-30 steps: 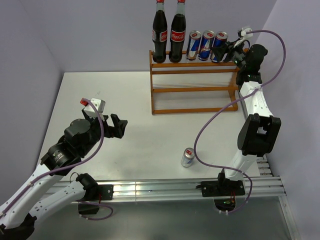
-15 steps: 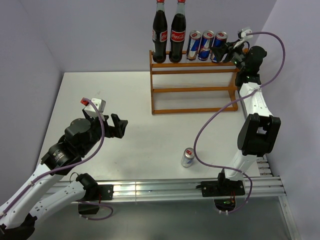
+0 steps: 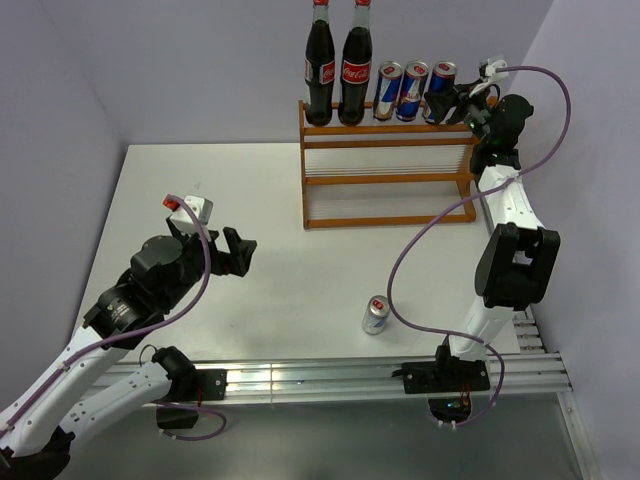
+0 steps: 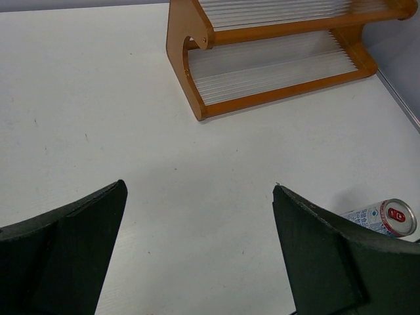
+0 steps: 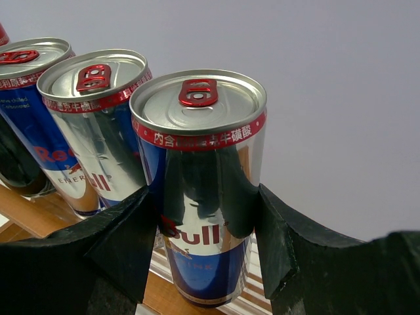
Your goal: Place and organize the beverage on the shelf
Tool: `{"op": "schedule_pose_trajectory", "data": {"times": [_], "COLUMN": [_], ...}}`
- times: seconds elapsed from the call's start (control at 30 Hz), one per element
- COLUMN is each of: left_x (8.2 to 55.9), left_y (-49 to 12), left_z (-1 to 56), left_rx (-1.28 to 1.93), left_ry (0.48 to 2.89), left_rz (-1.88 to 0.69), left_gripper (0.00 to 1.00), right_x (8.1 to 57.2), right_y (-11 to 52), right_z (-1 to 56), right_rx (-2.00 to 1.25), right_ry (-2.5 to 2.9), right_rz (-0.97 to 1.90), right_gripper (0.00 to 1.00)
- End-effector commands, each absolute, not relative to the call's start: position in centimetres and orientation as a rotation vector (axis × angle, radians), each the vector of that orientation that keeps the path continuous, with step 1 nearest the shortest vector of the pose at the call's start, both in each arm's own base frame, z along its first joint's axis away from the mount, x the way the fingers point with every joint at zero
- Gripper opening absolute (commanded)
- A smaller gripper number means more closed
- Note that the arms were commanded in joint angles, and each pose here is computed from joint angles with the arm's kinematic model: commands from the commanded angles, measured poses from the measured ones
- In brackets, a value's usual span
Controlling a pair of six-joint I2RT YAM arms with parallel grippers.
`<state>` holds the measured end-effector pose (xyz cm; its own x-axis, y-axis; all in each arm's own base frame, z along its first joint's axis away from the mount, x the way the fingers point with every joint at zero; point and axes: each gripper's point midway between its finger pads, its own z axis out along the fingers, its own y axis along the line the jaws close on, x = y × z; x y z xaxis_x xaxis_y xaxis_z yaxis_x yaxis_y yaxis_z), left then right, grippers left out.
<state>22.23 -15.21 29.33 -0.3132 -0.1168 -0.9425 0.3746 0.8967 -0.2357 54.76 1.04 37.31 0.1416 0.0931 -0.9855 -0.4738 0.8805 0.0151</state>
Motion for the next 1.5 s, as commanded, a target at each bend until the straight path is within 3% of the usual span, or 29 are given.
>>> {"op": "schedule_pose_trajectory", "data": {"times": [0.0, 0.63, 0.83, 0.97, 1.13, 1.17, 1.27, 1.33, 1.47], "left_x": [22.6, 22.9, 23.1, 23.1, 23.1, 23.1, 23.1, 23.1, 23.0], "left_y": [-15.6, -15.8, -15.8, -15.7, -15.7, -15.8, -15.8, -15.8, -15.8], "left_z": [29.9, 29.4, 29.3, 29.2, 29.3, 29.3, 29.2, 29.2, 29.3], "left_rx": [0.205, 0.217, 0.216, 0.213, 0.215, 0.217, 0.218, 0.217, 0.222], "left_ry": [1.799, 1.817, 1.825, 1.827, 1.826, 1.826, 1.829, 1.828, 1.828], "left_rz": [-0.508, -0.511, -0.508, -0.506, -0.510, -0.512, -0.511, -0.514, -0.518], "left_gripper": [0.99, 0.99, 0.99, 0.99, 1.00, 0.99, 0.99, 1.00, 0.99], "right_x": [55.4, 56.2, 55.8, 55.7, 55.5, 55.5, 55.2, 55.1, 54.8], "right_y": [0.0, 0.1, 0.5, 0.6, 0.4, 0.4, 0.4, 0.5, 0.5], "right_z": [36.8, 35.8, 35.6, 35.7, 35.9, 35.9, 36.1, 36.0, 35.9], "right_rx": [-0.330, -0.304, -0.331, -0.344, -0.336, -0.332, -0.341, -0.340, -0.342], "right_ry": [1.368, 1.340, 1.353, 1.368, 1.379, 1.380, 1.380, 1.386, 1.395], "right_rz": [0.397, 0.459, 0.461, 0.462, 0.459, 0.460, 0.461, 0.464, 0.470], "right_gripper": [0.00, 0.01, 0.22, 0.41, 0.52, 0.60, 0.65, 0.94, 0.96]}}
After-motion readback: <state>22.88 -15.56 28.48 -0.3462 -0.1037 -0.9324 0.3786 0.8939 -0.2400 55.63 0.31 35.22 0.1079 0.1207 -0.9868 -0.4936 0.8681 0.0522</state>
